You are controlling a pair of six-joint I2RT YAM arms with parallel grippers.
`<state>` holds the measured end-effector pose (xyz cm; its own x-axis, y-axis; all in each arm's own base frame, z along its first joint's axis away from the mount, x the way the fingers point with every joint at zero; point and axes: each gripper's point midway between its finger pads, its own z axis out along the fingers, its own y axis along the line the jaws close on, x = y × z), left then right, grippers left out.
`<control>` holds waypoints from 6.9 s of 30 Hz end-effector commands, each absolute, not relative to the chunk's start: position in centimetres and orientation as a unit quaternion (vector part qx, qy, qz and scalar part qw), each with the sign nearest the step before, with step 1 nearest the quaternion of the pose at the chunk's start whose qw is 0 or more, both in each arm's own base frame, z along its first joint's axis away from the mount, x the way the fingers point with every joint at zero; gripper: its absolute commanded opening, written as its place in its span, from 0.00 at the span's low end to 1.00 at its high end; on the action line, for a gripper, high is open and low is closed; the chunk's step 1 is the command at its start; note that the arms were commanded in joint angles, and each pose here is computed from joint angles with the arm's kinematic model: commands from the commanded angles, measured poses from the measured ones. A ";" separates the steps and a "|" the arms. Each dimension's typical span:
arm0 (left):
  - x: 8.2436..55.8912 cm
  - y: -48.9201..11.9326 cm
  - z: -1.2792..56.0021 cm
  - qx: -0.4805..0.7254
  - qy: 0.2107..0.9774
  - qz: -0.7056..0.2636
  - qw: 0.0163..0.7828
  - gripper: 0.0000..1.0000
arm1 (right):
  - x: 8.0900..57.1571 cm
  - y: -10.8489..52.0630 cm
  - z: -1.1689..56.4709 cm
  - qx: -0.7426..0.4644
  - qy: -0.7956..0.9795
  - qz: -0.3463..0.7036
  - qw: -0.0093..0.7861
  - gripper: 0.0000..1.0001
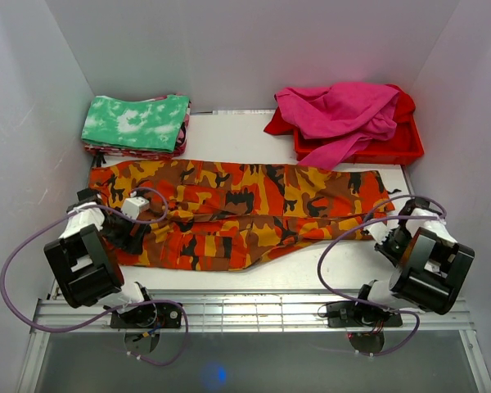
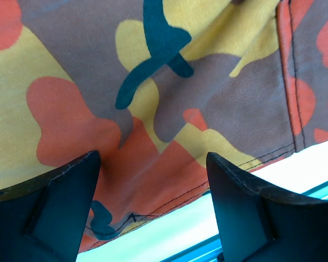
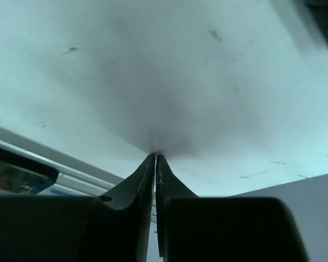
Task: Fold and stack the trousers
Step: Flatten the trousers out
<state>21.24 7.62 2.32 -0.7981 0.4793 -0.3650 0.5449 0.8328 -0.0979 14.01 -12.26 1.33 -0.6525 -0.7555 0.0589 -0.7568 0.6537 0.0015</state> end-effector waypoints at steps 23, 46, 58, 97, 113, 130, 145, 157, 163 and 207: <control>23.0 7.6 3.9 0.263 0.939 -0.102 0.195 0.89 | 23.5 -8.0 -1.5 0.309 -0.944 -0.050 -0.103 0.12; 20.9 7.4 4.5 0.312 0.929 -0.091 0.176 0.90 | 20.6 -10.3 8.1 0.431 -0.895 -0.057 -0.099 0.26; 25.0 -1.6 12.0 0.371 0.867 -0.187 0.276 0.95 | 21.1 -9.1 6.8 0.328 -0.934 -0.104 -0.101 0.56; 31.1 -27.8 5.4 0.551 0.774 -0.189 0.246 0.67 | 27.2 -10.1 3.0 0.186 -0.950 -0.188 -0.165 0.08; 29.7 -28.4 5.9 0.557 0.758 -0.226 0.253 0.00 | 26.9 -10.0 10.3 0.216 -0.927 -0.189 -0.239 0.08; 23.6 -25.0 11.8 0.576 0.718 -0.243 0.305 0.00 | 20.4 -9.1 17.2 0.332 -0.888 -0.084 -0.306 0.08; 21.6 -21.0 13.4 0.532 0.726 -0.207 0.384 0.00 | 19.7 -3.8 27.9 0.387 -0.786 0.042 -0.480 0.08; 27.0 -22.2 10.5 0.471 0.791 -0.173 0.350 0.00 | 24.7 -8.1 14.6 0.236 -0.894 -0.095 -0.368 0.08; 28.7 -23.2 12.8 0.475 0.768 -0.177 0.390 0.00 | 28.0 -8.3 17.1 0.235 -0.877 -0.120 -0.402 0.08; 37.0 -19.1 8.8 0.296 0.871 -0.111 0.376 0.45 | 30.6 -9.5 10.5 0.181 -0.946 -0.092 -0.254 0.85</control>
<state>36.78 -19.52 6.71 -0.5604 0.4561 -0.6914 0.6181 0.7859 0.0174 33.09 -8.42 9.27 -0.7941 -0.3185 -0.5177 -0.3952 0.9177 0.0417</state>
